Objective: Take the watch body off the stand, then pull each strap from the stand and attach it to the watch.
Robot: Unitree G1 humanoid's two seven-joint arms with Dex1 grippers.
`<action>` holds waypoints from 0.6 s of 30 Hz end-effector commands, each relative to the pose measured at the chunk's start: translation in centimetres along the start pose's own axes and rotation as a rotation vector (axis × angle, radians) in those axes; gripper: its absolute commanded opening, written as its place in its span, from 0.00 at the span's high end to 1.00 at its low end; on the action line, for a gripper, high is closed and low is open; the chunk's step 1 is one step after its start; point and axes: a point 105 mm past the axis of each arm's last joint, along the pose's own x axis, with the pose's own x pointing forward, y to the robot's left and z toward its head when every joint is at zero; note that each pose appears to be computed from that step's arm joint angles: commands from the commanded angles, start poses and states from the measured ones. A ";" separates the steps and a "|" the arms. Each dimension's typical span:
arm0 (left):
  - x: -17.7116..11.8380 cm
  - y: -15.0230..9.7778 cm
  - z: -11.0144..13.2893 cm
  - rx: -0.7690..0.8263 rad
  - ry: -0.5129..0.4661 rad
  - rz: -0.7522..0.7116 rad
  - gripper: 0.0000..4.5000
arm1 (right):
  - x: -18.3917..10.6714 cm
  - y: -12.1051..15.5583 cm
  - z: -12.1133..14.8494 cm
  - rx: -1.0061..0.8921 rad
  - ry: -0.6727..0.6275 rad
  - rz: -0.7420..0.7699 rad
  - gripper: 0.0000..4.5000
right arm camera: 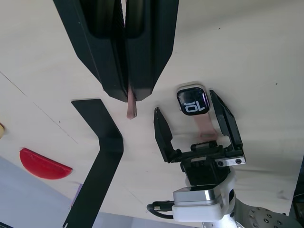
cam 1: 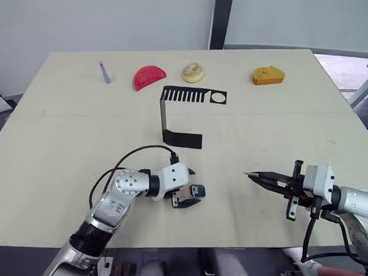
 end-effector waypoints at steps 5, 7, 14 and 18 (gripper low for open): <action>0.4 -1.2 -1.4 -0.029 0.046 -0.025 0.01 | 0.3 -0.1 1.0 -0.033 -0.024 -0.007 1.00; 0.4 -1.4 -1.6 -0.037 0.047 -0.034 0.01 | 0.4 -0.1 1.0 -0.032 -0.026 -0.009 1.00; 0.4 -2.0 -2.2 -0.102 0.060 -0.065 0.01 | 0.5 -0.1 0.9 -0.028 -0.030 -0.014 1.00; 0.4 -2.2 -2.7 -0.122 0.078 -0.067 0.01 | 0.6 -0.1 0.9 -0.025 -0.031 -0.017 1.00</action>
